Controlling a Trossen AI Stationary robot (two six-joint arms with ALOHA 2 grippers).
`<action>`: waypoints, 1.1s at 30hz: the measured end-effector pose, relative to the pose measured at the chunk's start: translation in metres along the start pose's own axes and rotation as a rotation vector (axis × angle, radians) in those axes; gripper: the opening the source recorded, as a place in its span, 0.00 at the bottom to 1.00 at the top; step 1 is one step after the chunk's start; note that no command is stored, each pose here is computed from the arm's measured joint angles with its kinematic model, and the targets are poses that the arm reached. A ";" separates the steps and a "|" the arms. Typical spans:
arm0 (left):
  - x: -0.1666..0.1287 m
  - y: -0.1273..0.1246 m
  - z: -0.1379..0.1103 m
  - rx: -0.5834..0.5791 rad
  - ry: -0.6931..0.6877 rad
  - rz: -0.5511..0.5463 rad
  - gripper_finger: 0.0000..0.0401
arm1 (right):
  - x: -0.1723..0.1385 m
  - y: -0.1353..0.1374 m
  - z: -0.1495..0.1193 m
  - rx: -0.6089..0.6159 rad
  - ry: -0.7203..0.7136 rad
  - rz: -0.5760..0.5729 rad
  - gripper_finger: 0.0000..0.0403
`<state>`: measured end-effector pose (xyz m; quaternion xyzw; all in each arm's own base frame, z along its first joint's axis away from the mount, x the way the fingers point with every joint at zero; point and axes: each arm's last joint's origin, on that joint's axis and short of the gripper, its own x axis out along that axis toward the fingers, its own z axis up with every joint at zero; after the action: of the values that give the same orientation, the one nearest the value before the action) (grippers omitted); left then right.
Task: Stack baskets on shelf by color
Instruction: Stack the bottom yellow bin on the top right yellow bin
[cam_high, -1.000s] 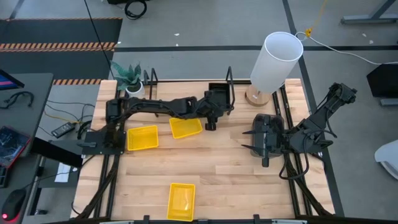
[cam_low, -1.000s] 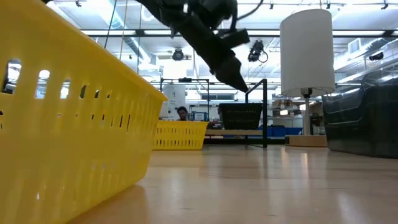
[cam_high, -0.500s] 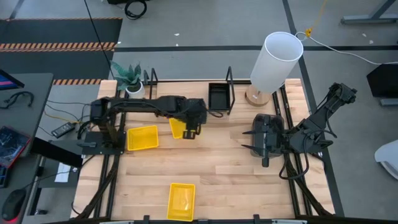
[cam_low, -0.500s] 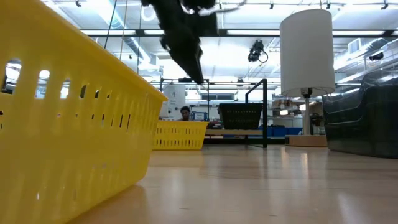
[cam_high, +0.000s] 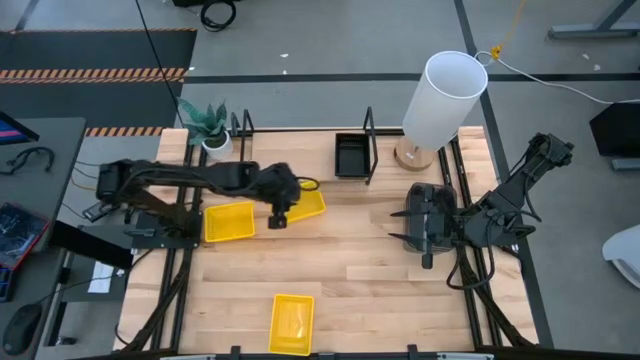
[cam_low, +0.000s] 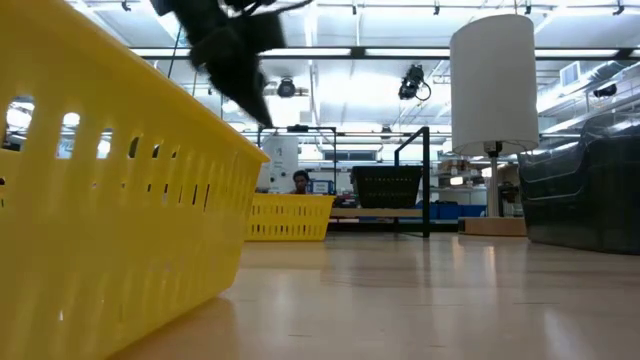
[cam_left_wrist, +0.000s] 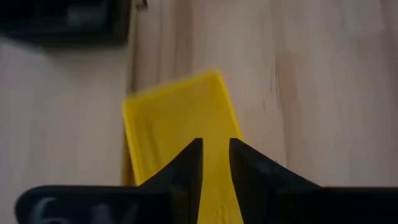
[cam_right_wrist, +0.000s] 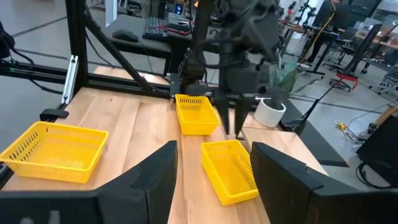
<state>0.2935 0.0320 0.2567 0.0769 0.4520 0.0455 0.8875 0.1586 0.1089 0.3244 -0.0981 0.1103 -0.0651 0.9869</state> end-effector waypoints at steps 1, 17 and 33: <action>0.000 -0.003 -0.008 -0.017 0.013 -0.006 0.20 | 0.000 0.000 0.000 0.000 0.000 0.000 0.51; 0.003 -0.112 -0.039 -0.283 0.074 -0.333 0.21 | 0.000 0.000 0.001 0.007 -0.006 0.000 0.51; 0.009 -0.198 0.014 -0.226 0.073 -0.344 0.24 | 0.002 -0.002 0.001 0.014 -0.005 -0.016 0.51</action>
<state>0.3117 -0.1628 0.2226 -0.1031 0.4823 -0.0534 0.8683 0.1608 0.1065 0.3254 -0.0923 0.1064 -0.0736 0.9873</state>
